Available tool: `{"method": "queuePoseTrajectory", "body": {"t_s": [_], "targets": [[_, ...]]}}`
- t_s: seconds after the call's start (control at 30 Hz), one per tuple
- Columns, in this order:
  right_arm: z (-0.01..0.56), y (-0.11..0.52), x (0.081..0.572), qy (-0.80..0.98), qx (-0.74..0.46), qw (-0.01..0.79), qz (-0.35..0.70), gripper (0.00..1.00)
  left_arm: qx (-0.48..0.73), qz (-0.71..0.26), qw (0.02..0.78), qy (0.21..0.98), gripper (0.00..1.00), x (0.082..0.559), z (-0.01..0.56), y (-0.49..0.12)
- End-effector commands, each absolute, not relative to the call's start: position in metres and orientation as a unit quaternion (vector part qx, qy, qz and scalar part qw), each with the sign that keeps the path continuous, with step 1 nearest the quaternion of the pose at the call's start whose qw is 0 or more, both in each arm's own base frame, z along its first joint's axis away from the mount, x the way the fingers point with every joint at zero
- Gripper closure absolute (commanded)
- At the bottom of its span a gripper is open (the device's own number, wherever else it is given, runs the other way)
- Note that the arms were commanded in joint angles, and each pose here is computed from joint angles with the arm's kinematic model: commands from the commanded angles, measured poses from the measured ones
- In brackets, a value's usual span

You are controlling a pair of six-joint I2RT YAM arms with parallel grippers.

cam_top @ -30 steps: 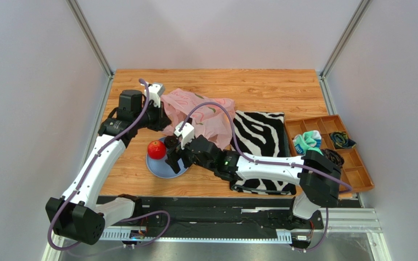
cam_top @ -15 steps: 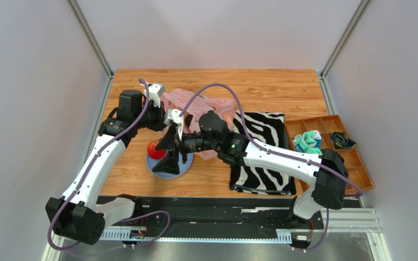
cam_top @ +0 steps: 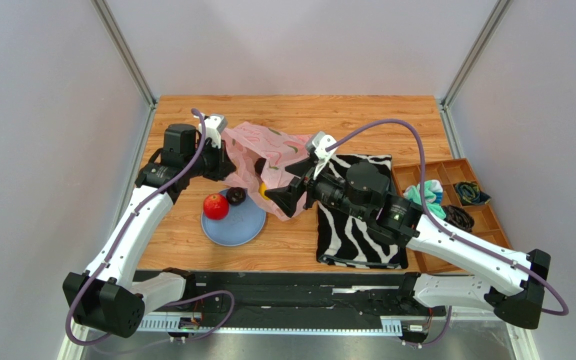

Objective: Place the fruits into the plastic bag

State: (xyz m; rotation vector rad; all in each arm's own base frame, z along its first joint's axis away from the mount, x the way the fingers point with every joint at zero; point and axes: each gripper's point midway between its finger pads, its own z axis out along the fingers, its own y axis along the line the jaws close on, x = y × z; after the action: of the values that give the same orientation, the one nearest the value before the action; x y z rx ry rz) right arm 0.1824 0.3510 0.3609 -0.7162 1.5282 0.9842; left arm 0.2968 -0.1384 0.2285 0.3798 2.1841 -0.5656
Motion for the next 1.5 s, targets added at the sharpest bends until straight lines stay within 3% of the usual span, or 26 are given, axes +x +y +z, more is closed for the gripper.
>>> {"method": "queuePoseTrajectory", "body": {"t_s": [0.0, 0.3, 0.77, 0.87, 0.97, 1.0, 1.03, 1.1, 1.33, 1.47], "targets": [[0.292, 0.326, 0.200, 0.720, -0.290, 0.543, 0.319, 0.16, 0.147, -0.228, 0.426, 0.863, 1.00, 0.301, 0.238, -0.139], [0.264, 0.309, 0.209, 0.737, -0.299, 0.551, 0.252, 0.18, 0.148, -0.228, 0.424, 0.864, 1.00, 0.301, 0.238, -0.139], [0.232, 0.337, 0.205, 0.736, -0.360, 0.521, 0.239, 0.20, 0.148, -0.225, 0.423, 0.865, 1.00, 0.301, 0.237, -0.138], [0.220, 0.339, 0.214, 0.747, -0.359, 0.519, 0.212, 0.33, 0.148, -0.224, 0.421, 0.867, 1.00, 0.302, 0.235, -0.138], [0.216, 0.337, 0.229, 0.759, -0.349, 0.521, 0.175, 0.72, 0.147, -0.218, 0.422, 0.868, 1.00, 0.305, 0.234, -0.136], [0.230, 0.341, 0.234, 0.756, -0.340, 0.531, 0.175, 0.96, 0.145, -0.216, 0.420, 0.869, 1.00, 0.306, 0.232, -0.136], [0.237, 0.338, 0.241, 0.753, -0.345, 0.537, 0.159, 1.00, 0.145, -0.215, 0.421, 0.869, 1.00, 0.309, 0.233, -0.136], [0.275, 0.341, 0.254, 0.739, -0.331, 0.565, 0.160, 1.00, 0.137, -0.209, 0.410, 0.877, 1.00, 0.316, 0.230, -0.135], [0.392, 0.309, 0.309, 0.695, -0.257, 0.653, 0.155, 1.00, 0.128, -0.214, 0.440, 0.863, 1.00, 0.353, 0.310, -0.134], [0.399, 0.298, 0.325, 0.702, -0.231, 0.652, 0.169, 1.00, 0.112, -0.205, 0.460, 0.856, 1.00, 0.375, 0.329, -0.122]]}}
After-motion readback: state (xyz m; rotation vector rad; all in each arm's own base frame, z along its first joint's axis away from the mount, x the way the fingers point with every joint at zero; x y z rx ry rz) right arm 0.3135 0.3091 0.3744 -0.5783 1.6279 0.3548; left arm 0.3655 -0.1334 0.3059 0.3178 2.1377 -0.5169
